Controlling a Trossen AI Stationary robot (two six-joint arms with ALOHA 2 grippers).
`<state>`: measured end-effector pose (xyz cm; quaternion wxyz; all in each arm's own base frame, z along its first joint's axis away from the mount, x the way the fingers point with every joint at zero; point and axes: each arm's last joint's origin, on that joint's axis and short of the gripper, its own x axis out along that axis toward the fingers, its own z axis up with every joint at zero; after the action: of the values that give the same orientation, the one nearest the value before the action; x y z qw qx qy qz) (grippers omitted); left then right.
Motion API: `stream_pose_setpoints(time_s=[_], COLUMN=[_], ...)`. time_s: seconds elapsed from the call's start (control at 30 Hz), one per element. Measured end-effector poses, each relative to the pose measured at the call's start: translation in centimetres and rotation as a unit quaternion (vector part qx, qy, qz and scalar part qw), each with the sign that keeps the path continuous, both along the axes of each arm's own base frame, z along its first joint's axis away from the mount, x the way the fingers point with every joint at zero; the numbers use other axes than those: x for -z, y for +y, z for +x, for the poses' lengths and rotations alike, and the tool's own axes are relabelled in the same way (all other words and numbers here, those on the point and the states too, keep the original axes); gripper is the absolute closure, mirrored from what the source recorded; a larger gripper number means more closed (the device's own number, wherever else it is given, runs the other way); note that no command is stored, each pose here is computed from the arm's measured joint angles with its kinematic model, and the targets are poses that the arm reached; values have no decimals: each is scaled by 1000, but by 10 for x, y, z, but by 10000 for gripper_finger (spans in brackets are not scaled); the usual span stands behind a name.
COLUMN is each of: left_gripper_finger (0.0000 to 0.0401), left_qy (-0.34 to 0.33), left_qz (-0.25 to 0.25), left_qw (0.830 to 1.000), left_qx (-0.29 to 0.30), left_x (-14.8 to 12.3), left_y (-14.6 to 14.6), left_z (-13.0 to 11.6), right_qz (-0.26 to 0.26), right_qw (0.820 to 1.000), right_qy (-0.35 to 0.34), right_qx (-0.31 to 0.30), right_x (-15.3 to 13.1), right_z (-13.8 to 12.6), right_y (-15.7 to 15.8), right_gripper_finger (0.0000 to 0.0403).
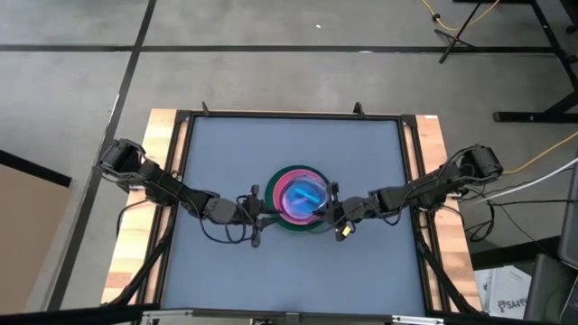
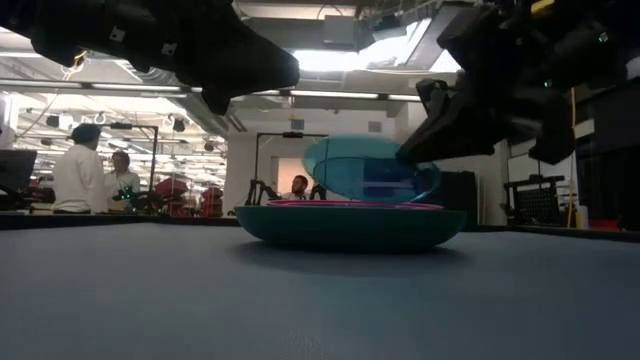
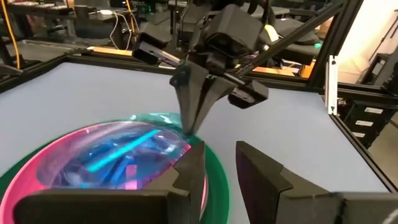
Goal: Stack plastic plates
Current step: Stack the blue plate on the light pink plate
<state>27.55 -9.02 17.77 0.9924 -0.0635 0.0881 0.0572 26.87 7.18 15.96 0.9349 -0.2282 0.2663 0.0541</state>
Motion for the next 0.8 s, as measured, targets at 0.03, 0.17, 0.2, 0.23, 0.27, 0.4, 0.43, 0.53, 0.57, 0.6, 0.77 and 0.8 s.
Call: stream_pose_setpoints(time_s=[0.03,0.17,0.2,0.23,0.27,0.4,0.43,0.53,0.57,0.6,0.77,0.8], left_gripper_finger=[316,316,316,316,316,316,316,316,316,316,316,316], left_qy=[0,0,0,0,0,0,0,0,0,0,0,0], left_qz=[0,1,1,1,1,1,1,1,1,1,2,2], left_qw=[1000,1000,1000,1000,1000,1000,1000,1000,1000,1000,1000,1000], left_qx=[0,-2,-2,-3,-3,-3,-3,-3,-3,-3,-4,-5], left_x=[0,0,0,0,0,0,0,0,0,0,0,0], left_y=[0,0,0,0,0,0,0,0,0,0,1,1], left_z=[0,0,0,0,0,0,0,0,0,0,0,0], right_qz=[5,5,4,10,16,1,-3,-8,-8,-7,-1,4], right_qw=[1000,1000,1000,1000,1000,1000,1000,1000,1000,1000,1000,1000], right_qy=[-5,1,9,12,11,25,27,23,22,19,17,16], right_qx=[-6,-11,-12,-16,-22,-8,-4,6,6,6,1,0], right_x=[-1,4,7,10,12,24,25,26,26,25,25,25], right_z=[1,3,3,4,6,8,9,9,10,10,10,10], right_y=[1,0,-1,0,1,2,1,0,0,0,1,1], right_gripper_finger=[403,403,403,403,403,403,403,403,402,400,389,384])
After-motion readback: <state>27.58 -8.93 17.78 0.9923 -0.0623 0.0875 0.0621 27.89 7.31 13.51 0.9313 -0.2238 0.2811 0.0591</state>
